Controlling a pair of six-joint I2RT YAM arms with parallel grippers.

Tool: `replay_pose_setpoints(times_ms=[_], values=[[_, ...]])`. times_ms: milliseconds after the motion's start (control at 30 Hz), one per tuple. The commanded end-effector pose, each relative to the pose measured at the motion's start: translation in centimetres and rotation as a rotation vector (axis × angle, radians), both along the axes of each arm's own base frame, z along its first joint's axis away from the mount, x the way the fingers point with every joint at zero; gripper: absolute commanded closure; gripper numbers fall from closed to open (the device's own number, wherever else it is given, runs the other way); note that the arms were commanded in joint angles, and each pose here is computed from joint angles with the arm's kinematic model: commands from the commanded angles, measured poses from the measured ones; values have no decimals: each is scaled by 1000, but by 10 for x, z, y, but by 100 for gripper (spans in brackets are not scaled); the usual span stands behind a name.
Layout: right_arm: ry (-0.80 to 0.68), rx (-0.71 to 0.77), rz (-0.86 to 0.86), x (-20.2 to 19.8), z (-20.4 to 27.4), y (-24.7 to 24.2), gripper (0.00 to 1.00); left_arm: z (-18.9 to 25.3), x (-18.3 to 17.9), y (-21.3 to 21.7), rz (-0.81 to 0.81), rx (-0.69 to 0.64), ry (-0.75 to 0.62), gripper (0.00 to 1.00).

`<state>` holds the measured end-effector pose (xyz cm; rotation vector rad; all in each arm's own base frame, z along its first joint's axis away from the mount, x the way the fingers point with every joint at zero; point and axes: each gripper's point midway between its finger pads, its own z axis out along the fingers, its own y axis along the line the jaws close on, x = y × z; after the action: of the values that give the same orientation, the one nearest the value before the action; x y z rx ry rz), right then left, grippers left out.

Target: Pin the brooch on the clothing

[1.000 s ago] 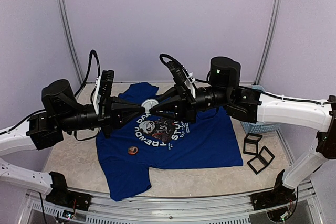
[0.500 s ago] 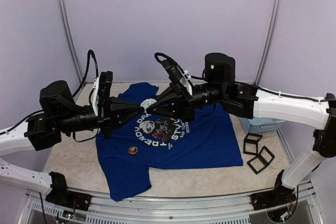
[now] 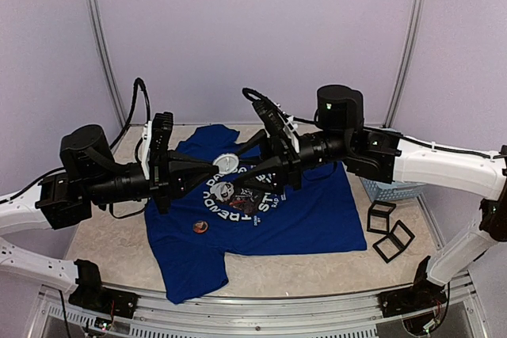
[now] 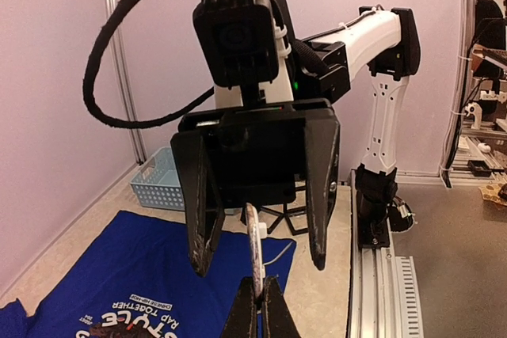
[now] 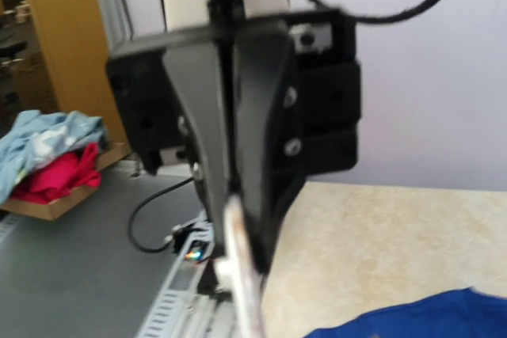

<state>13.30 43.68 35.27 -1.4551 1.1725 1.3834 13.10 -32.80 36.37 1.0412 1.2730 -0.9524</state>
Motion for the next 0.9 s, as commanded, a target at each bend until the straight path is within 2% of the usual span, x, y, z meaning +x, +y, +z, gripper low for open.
replay_pose_setpoints(times_ms=[0, 100, 200, 300, 400, 533, 633, 700, 733, 800, 867], values=[[-73, 56, -98, 11, 23, -10, 51, 7, -4, 1, -10, -9, -14, 100], [-60, 70, -104, 12, 27, -10, 71, 7, -4, 1, -13, -13, -12, 100], [-43, 70, -92, 11, 27, -8, 82, 7, -5, 1, -17, -16, -11, 100], [-27, 59, -86, 12, 23, -5, 88, 8, -6, 2, -19, -20, -12, 100], [-15, 53, -69, 10, 21, -4, 89, 10, -6, 2, -19, -32, -9, 100], [9, 45, -46, 8, 19, -1, 100, 6, -2, -1, -7, -31, 11, 100], [24, 25, -45, 10, 15, 1, 100, 0, 3, -4, 11, -22, 29, 100], [26, 6, -104, 20, 8, 2, 100, -5, 9, -5, 37, -9, 43, 100], [28, -5, -146, 28, 4, 0, 100, -8, 14, -5, 62, 0, 55, 93], [58, -37, -249, 52, -9, -7, 100, -16, 29, -2, 134, 20, 82, 51], [107, -77, -365, 81, -27, -19, 100, -27, 47, 5, 225, 32, 132, 29]])
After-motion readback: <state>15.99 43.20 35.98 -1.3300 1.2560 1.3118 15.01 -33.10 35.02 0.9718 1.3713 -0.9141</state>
